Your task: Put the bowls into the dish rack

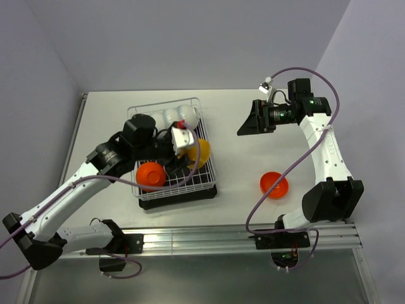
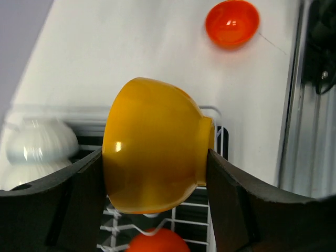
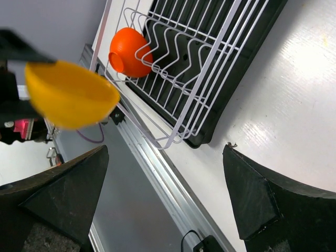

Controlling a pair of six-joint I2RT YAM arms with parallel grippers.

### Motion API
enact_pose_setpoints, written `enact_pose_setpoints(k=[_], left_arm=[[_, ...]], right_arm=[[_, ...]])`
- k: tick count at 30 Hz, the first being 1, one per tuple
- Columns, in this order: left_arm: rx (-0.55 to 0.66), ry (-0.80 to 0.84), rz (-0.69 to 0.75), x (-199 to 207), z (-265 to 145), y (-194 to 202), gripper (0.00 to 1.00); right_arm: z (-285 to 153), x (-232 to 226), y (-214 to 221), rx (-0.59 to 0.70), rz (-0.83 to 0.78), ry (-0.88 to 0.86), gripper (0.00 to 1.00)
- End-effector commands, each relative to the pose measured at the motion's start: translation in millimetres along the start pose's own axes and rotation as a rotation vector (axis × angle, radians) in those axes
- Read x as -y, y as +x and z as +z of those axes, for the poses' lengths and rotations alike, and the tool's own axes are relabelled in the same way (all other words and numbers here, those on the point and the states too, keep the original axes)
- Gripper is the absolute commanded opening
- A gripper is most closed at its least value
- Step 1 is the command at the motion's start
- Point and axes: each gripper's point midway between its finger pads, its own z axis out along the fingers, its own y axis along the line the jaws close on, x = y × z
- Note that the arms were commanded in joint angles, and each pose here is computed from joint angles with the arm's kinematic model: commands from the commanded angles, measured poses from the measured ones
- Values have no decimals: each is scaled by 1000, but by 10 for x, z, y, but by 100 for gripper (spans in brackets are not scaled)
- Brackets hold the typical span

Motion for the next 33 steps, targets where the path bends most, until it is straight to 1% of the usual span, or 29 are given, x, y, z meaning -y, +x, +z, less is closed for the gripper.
enact_pose_setpoints(k=[1, 2, 5, 10, 12, 15, 23, 33], left_arm=[[16, 17, -298, -62, -148, -41, 0], [-4, -28, -350, -208, -168, 54, 0], [-52, -50, -478, -311, -228, 225, 0], [-79, -16, -666, -382, -290, 445, 0], [-107, 4, -736, -368, -293, 594, 0], [-140, 28, -807, -346, -308, 734, 0], [-238, 64, -889, -206, -226, 1037, 0], [-351, 54, -915, -100, -261, 1306, 0]], right_arm=[[-23, -74, 4, 5, -18, -22, 96], [-21, -75, 9, 3, -19, -25, 96], [1, -44, 63, -11, -5, -27, 96], [21, -17, 124, -23, 2, -30, 96], [28, -13, 154, -33, 5, -36, 97], [40, -1, 191, -42, 12, -40, 97], [49, 16, 227, -51, 15, -41, 97], [61, 42, 274, -62, 18, -38, 97]])
